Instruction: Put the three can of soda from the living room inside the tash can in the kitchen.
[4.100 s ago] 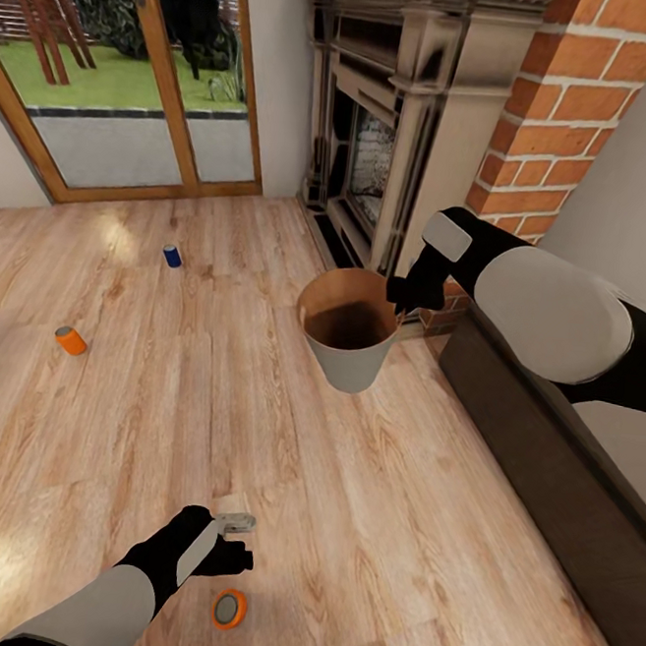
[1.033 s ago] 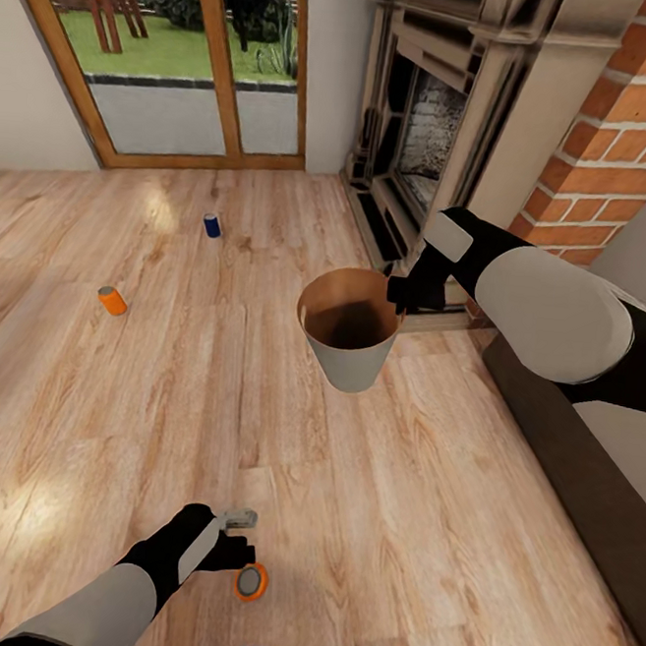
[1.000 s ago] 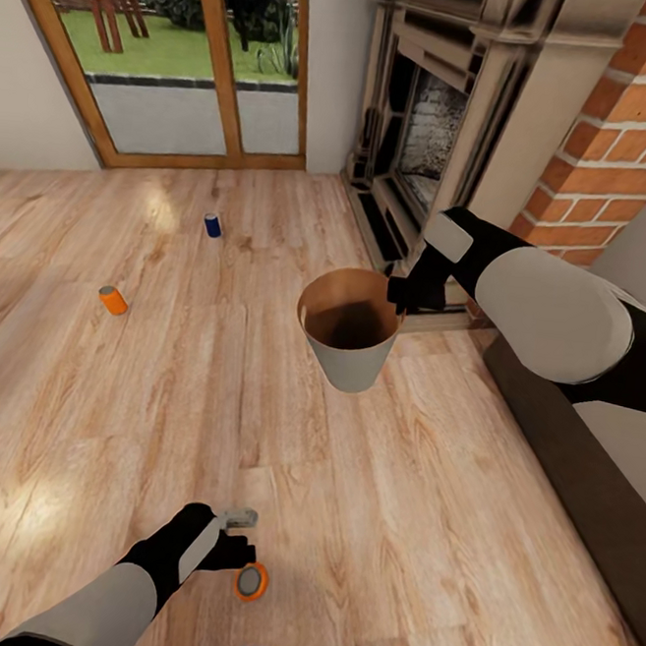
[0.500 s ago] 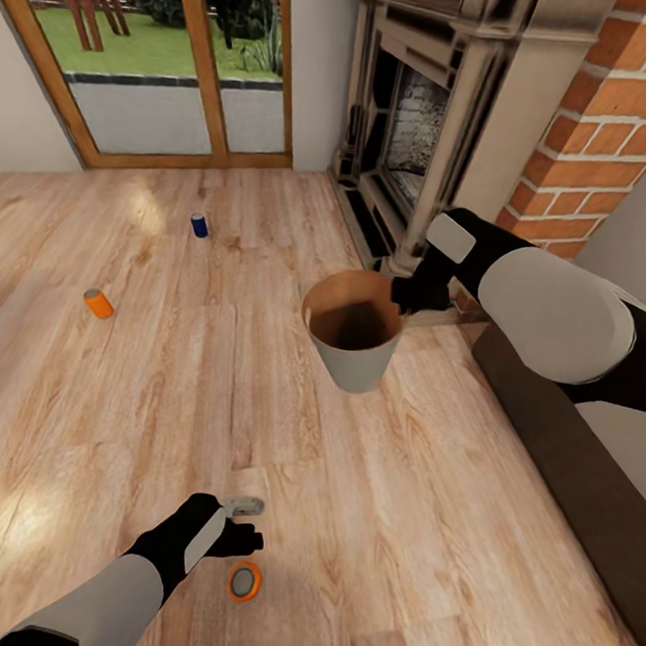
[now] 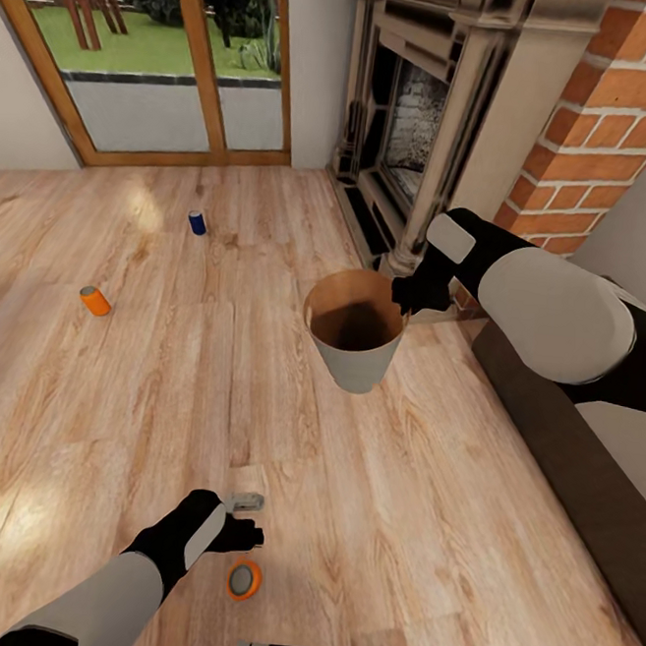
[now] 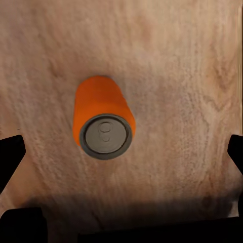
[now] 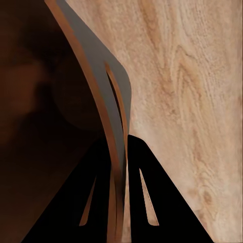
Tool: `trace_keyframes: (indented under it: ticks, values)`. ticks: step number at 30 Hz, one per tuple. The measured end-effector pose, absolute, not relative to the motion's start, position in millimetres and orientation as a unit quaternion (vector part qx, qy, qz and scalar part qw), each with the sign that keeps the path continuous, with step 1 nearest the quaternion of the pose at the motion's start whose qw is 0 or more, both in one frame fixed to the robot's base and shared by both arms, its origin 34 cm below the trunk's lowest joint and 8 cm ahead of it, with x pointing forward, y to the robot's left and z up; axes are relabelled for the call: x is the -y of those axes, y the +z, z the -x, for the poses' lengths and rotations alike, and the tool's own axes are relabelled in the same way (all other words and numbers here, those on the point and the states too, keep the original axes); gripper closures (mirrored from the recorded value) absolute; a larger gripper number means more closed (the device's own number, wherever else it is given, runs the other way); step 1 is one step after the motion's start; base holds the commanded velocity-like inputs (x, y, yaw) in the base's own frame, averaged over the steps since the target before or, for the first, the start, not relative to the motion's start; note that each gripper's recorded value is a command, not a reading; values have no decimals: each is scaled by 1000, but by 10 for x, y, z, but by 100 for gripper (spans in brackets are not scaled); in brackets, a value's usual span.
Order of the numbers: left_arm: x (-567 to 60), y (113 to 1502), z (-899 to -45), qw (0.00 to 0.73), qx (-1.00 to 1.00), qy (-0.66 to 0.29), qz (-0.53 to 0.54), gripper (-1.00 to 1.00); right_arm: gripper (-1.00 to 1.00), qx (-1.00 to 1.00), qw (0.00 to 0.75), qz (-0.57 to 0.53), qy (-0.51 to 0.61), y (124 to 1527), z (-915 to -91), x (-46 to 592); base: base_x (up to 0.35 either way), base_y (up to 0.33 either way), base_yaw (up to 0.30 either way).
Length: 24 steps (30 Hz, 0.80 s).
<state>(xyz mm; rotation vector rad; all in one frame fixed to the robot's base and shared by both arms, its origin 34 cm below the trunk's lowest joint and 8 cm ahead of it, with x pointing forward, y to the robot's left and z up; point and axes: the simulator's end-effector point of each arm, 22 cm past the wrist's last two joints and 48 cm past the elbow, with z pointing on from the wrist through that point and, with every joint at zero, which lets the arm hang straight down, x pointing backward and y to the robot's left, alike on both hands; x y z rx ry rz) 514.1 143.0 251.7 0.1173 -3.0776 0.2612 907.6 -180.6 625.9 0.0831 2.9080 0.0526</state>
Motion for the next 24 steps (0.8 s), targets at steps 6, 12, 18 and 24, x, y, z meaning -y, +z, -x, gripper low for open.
trace_keyframes:
  ticks: [6,12,18,24]
  values:
    - [-1461,2531,-5286,9,996,85,-39,-100,100,-992,113,-34,35,6215,-9059,1733,0,0,0]
    - [-1488,2473,-5302,6,996,82,-39,-100,100,-993,116,-28,17,6151,-9053,1811,0,0,0]
    - [-1502,2396,-5262,9,996,80,-39,-100,100,-992,113,-34,34,6087,-9032,1740,0,0,0]
    - [-1506,2303,-5232,9,996,80,-40,-100,100,-993,116,-28,17,6001,-9020,1813,0,0,0]
